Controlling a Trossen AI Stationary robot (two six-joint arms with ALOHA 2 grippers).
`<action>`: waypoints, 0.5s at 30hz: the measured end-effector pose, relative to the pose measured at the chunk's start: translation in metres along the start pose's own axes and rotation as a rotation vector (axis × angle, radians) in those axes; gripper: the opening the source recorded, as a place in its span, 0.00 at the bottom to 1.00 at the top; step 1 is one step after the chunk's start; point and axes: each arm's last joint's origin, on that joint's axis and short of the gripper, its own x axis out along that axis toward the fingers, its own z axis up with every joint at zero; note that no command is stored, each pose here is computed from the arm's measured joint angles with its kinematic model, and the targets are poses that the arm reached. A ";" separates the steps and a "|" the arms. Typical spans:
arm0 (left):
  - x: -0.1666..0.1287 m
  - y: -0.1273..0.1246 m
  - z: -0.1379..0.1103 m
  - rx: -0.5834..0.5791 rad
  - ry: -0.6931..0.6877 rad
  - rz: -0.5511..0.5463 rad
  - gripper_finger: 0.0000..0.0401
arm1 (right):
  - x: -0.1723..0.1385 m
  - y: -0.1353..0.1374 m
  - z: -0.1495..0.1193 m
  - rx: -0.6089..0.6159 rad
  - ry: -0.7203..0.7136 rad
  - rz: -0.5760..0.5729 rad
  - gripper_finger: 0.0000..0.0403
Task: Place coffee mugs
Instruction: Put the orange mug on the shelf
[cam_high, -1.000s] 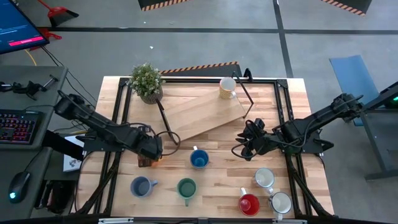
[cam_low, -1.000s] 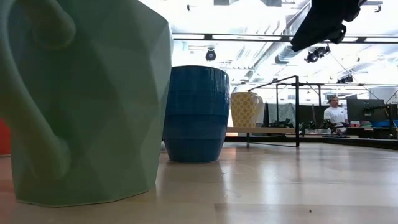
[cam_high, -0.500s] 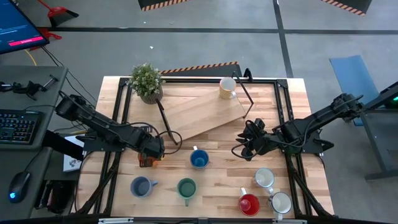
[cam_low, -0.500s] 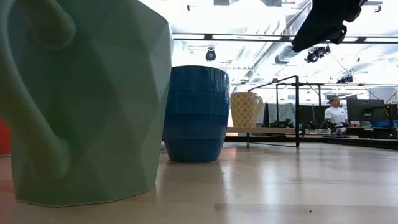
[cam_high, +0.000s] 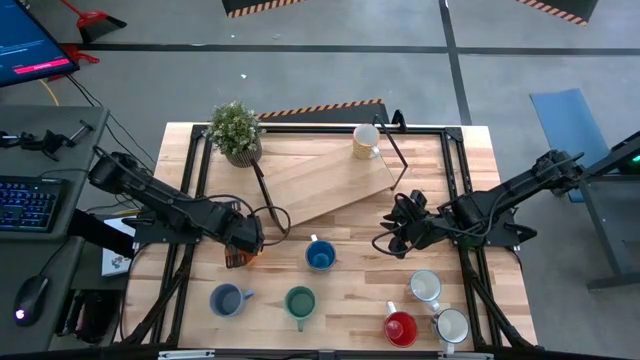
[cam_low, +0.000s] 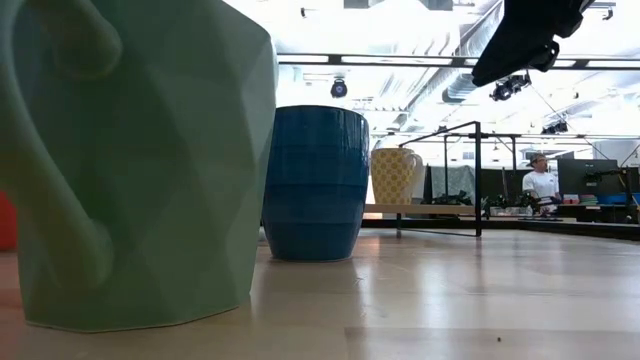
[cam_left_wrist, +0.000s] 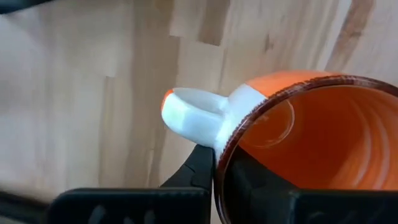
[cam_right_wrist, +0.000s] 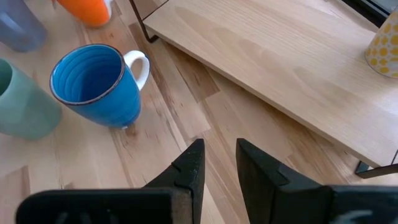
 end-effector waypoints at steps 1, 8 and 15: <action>-0.007 0.002 0.000 -0.004 -0.003 -0.001 0.01 | 0.000 0.000 0.000 -0.001 0.001 -0.001 0.18; -0.074 0.011 0.005 -0.026 -0.086 -0.121 0.01 | 0.000 0.000 0.000 -0.001 0.001 -0.001 0.18; -0.152 0.030 0.016 -0.023 -0.329 -0.165 0.01 | 0.000 -0.001 0.000 -0.001 -0.013 -0.016 0.18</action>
